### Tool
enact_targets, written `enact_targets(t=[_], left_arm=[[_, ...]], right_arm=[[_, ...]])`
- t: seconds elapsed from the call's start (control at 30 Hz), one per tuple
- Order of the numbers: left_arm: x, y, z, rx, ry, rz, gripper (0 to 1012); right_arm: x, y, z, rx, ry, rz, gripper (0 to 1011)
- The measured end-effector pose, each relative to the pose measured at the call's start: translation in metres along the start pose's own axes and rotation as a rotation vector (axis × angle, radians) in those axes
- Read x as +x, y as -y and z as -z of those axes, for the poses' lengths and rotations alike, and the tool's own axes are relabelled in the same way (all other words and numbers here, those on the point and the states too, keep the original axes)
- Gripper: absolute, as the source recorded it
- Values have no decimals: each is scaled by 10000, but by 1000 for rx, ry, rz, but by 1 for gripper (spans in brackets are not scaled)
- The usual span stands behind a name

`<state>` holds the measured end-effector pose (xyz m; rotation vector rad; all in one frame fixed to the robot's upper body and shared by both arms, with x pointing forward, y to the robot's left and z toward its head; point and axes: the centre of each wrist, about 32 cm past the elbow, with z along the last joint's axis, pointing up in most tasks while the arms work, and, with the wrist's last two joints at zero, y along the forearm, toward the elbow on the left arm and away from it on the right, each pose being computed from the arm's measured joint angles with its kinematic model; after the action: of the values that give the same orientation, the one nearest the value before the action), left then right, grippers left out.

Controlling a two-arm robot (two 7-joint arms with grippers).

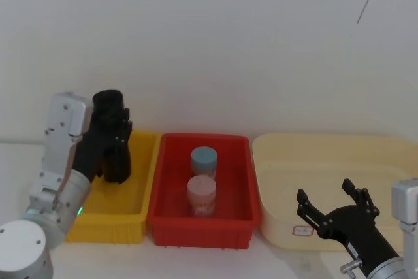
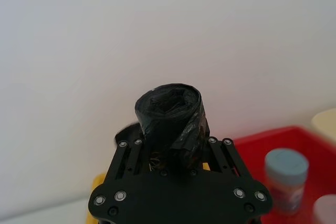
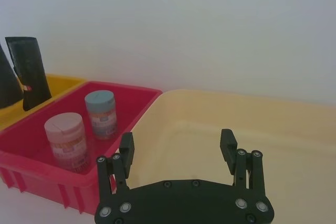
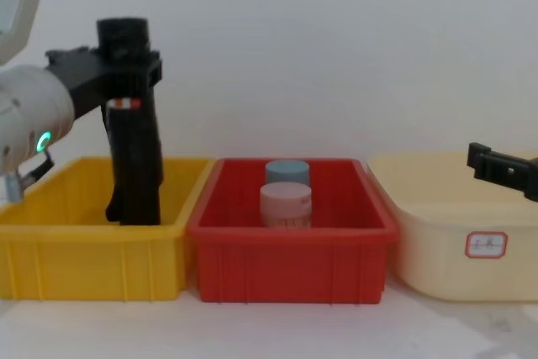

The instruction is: Pick up the garbage bag with the one hand and transfer it to the other hand.

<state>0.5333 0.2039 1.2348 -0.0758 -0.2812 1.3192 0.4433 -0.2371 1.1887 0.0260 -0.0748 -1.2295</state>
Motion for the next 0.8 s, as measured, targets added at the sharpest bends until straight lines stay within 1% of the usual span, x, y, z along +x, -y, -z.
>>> enact_targets(t=[0.03, 0.1, 0.13, 0.2, 0.23, 0.37, 0.43, 0.57, 0.6, 0.67, 0.73, 0.77, 0.8], left_arm=[[-13, 10, -43, -15, -1, 12, 485], [-23, 18, -80, -29, -2, 26, 485], [-35, 28, -123, -43, -5, 40, 485], [-48, 36, -163, -57, -9, 55, 485], [-60, 43, -197, -69, -13, 70, 485], [-92, 58, -267, -91, -25, 106, 485], [-126, 72, -328, -111, -39, 143, 485], [-167, 86, -392, -132, -54, 184, 485], [-185, 91, -418, -140, -62, 203, 485], [-204, 97, -443, -147, -70, 224, 485], [-237, 108, -481, -158, -82, 254, 485], [-258, 114, -504, -164, -92, 277, 485], [-270, 117, -514, -167, -95, 284, 485]], right_arm=[[0, 0, 0, 0, 0, 0, 1001], [0, 0, 0, 0, 0, 0, 1001], [0, 0, 0, 0, 0, 0, 1001], [0, 0, 0, 0, 0, 0, 1001], [0, 0, 0, 0, 0, 0, 1000], [0, 0, 0, 0, 0, 0, 1001], [0, 0, 0, 0, 0, 0, 1001], [0, 0, 0, 0, 0, 0, 1000], [0, 0, 0, 0, 0, 0, 1001], [0, 0, 0, 0, 0, 0, 1001], [0, 0, 0, 0, 0, 0, 1001], [0, 0, 0, 0, 0, 0, 1001], [0, 0, 0, 0, 0, 0, 1001]])
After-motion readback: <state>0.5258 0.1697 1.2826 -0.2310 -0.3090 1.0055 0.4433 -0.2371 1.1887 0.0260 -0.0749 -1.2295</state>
